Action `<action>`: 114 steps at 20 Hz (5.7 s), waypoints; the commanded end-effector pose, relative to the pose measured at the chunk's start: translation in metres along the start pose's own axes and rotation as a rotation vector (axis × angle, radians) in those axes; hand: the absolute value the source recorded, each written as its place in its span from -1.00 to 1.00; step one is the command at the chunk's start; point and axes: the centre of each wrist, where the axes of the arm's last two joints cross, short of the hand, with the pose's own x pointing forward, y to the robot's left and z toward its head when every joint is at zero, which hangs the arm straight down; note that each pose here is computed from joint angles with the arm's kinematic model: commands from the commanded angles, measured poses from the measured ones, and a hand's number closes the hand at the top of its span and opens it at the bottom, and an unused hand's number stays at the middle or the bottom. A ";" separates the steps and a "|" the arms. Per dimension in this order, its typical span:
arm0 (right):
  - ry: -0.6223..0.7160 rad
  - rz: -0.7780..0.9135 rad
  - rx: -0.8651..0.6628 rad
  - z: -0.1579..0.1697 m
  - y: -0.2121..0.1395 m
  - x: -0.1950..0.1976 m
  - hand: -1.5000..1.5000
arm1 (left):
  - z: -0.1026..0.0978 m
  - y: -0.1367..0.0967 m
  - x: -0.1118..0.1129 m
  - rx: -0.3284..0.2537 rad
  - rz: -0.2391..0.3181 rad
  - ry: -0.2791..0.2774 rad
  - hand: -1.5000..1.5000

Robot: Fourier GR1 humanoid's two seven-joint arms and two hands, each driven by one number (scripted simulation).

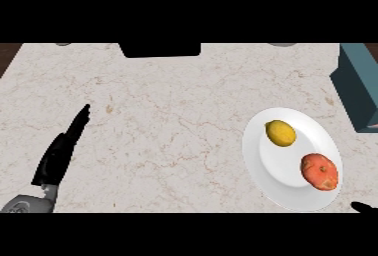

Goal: Pick the lemon from the plate and place it in the cardboard box

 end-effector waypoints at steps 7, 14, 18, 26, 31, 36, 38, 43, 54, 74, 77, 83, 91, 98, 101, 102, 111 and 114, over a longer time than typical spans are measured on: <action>0.013 0.212 0.234 0.011 -0.035 0.056 -1.00 | -0.014 -0.002 0.001 -0.033 -0.027 0.001 0.00; 0.150 0.327 0.275 -0.016 -0.004 0.100 -1.00 | -0.015 0.001 0.011 -0.004 -0.038 -0.005 0.00; 0.210 0.402 0.311 -0.034 0.011 0.098 -1.00 | -0.031 -0.013 0.008 -0.045 -0.014 -0.010 0.00; 0.283 0.384 0.382 -0.055 0.058 0.097 -1.00 | -0.027 -0.009 -0.008 -0.030 -0.028 -0.015 0.00; 0.287 0.376 0.425 -0.070 0.069 0.094 -1.00 | -0.021 -0.011 0.011 -0.022 -0.017 0.000 0.00; 0.248 0.412 0.357 -0.048 0.074 0.056 -1.00 | -0.028 0.001 0.000 -0.021 -0.033 -0.007 0.00; 0.225 0.406 0.310 -0.065 0.071 0.075 -1.00 | -0.025 -0.007 0.004 -0.042 -0.039 0.002 0.00; 0.228 0.434 0.354 -0.072 0.091 0.073 -1.00 | -0.018 -0.008 -0.003 -0.021 -0.029 -0.013 0.00; 0.266 0.457 0.399 -0.090 0.125 0.054 -1.00 | -0.009 -0.006 -0.001 -0.028 -0.040 0.001 0.00; 0.275 0.429 0.468 -0.089 0.147 0.022 -1.00 | -0.009 -0.019 -0.009 -0.035 -0.032 -0.004 0.00; 0.256 0.429 0.494 -0.109 0.166 0.040 -1.00 | -0.014 -0.019 -0.016 -0.013 -0.017 -0.022 0.00; 0.138 0.554 0.402 -0.114 0.184 0.030 1.00 | -0.012 0.003 -0.002 -0.039 -0.027 -0.032 0.00; 0.088 0.584 0.260 -0.101 0.183 0.033 1.00 | -0.020 -0.011 -0.006 -0.024 -0.021 0.004 0.00; 0.081 0.629 0.233 -0.112 0.178 0.046 1.00 | -0.025 -0.005 0.010 -0.032 -0.021 -0.008 0.00; 0.125 0.734 0.560 -0.118 0.168 0.047 1.00 | -0.021 -0.015 0.005 -0.037 -0.036 0.002 0.00; 0.151 0.766 0.657 -0.117 0.171 0.046 1.00 | -0.012 -0.016 -0.002 -0.047 -0.023 -0.007 0.00; 0.145 0.807 0.595 -0.195 0.141 0.163 1.00 | -0.022 -0.004 -0.012 -0.029 -0.028 -0.001 0.00; 0.145 0.863 0.468 -0.205 0.104 0.184 1.00 | -0.007 -0.019 -0.015 -0.031 -0.026 -0.006 0.00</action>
